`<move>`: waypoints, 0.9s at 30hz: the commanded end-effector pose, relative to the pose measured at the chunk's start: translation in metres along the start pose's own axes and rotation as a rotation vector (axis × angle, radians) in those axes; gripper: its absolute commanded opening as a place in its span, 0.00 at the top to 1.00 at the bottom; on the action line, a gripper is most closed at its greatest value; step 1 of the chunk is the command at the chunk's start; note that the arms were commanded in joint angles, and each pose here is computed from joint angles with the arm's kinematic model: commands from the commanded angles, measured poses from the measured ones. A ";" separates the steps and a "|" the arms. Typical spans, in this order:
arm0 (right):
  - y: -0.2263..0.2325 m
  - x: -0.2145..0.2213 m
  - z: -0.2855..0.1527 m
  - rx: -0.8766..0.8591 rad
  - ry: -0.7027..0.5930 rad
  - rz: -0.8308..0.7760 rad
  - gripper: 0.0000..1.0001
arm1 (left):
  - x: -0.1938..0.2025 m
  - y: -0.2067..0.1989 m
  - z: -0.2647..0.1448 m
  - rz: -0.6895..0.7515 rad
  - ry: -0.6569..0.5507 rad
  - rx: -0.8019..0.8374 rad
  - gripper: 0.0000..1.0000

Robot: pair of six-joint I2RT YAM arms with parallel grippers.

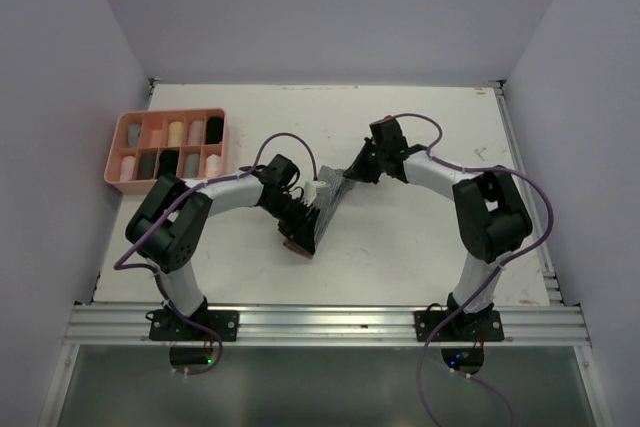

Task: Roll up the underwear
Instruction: Fold the underwear

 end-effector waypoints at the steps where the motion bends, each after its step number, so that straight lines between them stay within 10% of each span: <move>1: -0.003 -0.010 -0.017 0.010 -0.042 -0.035 1.00 | 0.020 0.038 0.010 -0.025 0.057 -0.139 0.54; 27: -0.058 0.008 0.019 0.154 0.029 -0.071 1.00 | 0.025 0.025 0.007 0.016 0.076 -0.083 0.53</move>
Point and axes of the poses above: each gripper's point midway between its finger pads, its own z axis out along the fingers, its own y axis along the line the jaws close on, x = y × z, the point moved 1 cm from there along -z, back along the fingers, and after that the axes turned 12 degrees about -z, right-handed, at the moved point
